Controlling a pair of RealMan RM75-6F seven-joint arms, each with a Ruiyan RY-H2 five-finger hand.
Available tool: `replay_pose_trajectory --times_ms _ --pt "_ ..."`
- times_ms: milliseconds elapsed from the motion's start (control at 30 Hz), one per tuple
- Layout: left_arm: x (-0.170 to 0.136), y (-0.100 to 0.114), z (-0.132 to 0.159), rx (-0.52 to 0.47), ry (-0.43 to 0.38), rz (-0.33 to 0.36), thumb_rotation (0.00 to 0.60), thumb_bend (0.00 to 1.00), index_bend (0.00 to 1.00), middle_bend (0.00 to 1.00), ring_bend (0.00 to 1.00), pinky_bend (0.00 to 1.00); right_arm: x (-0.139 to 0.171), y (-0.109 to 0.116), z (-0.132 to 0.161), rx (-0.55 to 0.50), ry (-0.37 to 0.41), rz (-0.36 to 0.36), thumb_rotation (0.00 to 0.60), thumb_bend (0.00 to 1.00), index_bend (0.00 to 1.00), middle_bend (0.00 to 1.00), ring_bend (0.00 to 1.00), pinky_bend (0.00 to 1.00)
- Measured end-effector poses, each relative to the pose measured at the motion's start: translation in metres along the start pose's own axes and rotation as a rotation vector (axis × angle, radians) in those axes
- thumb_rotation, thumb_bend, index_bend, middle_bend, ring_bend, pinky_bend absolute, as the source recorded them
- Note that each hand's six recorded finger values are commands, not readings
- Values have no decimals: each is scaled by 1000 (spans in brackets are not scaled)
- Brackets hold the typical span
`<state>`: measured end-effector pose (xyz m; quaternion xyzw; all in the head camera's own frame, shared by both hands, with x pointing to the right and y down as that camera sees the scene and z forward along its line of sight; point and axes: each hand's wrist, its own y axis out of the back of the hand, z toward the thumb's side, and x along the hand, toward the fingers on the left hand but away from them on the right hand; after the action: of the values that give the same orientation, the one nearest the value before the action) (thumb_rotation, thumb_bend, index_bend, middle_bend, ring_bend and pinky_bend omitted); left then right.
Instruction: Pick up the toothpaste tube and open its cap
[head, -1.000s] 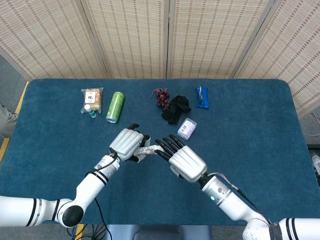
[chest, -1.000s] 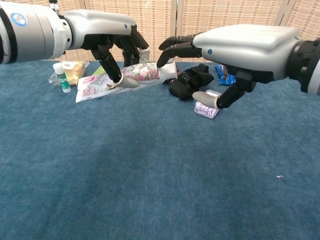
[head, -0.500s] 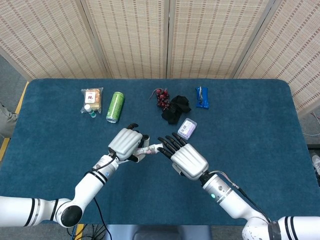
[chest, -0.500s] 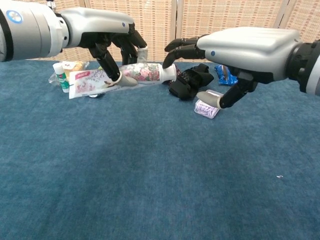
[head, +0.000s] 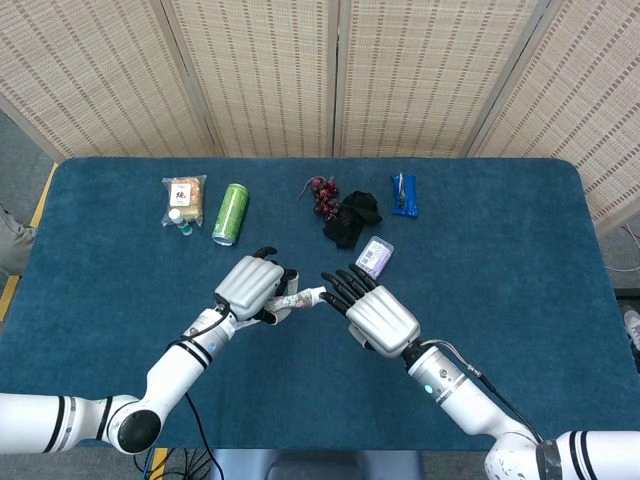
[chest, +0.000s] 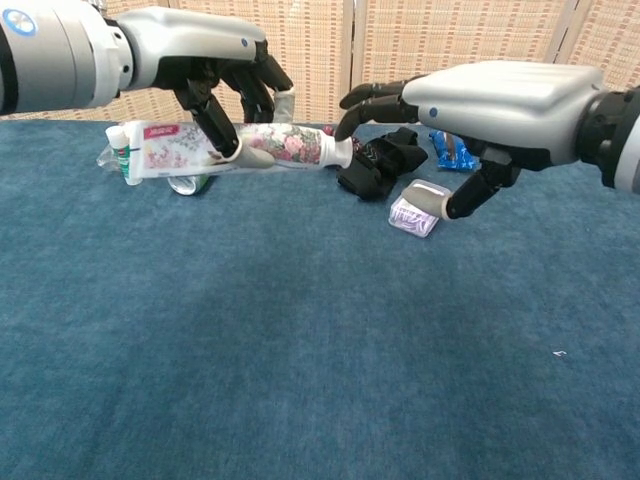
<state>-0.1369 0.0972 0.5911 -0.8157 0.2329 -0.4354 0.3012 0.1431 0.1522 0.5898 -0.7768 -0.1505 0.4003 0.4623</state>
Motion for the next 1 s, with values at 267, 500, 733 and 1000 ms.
replay_pose_trajectory --times_ms 267,500,733,1000 --pt "-1 2 -2 -3 3 -3 600 339 562 711 434 110 1 -3 -3 1 -9 10 600 392 182 0 0 0" --pt "-1 2 -3 -10 3 -7 600 340 562 713 434 111 1 -6 -4 0 -12 19 600 392 182 0 0 0" --pt "-1 3 -2 -17 2 -7 600 340 563 715 434 111 -1 -8 -1 3 -2 25 600 392 182 0 0 0" --pt "-3 6 -4 -38 5 -9 600 342 567 717 434 111 -2 -11 -6 13 -21 33 600 393 183 0 0 0"
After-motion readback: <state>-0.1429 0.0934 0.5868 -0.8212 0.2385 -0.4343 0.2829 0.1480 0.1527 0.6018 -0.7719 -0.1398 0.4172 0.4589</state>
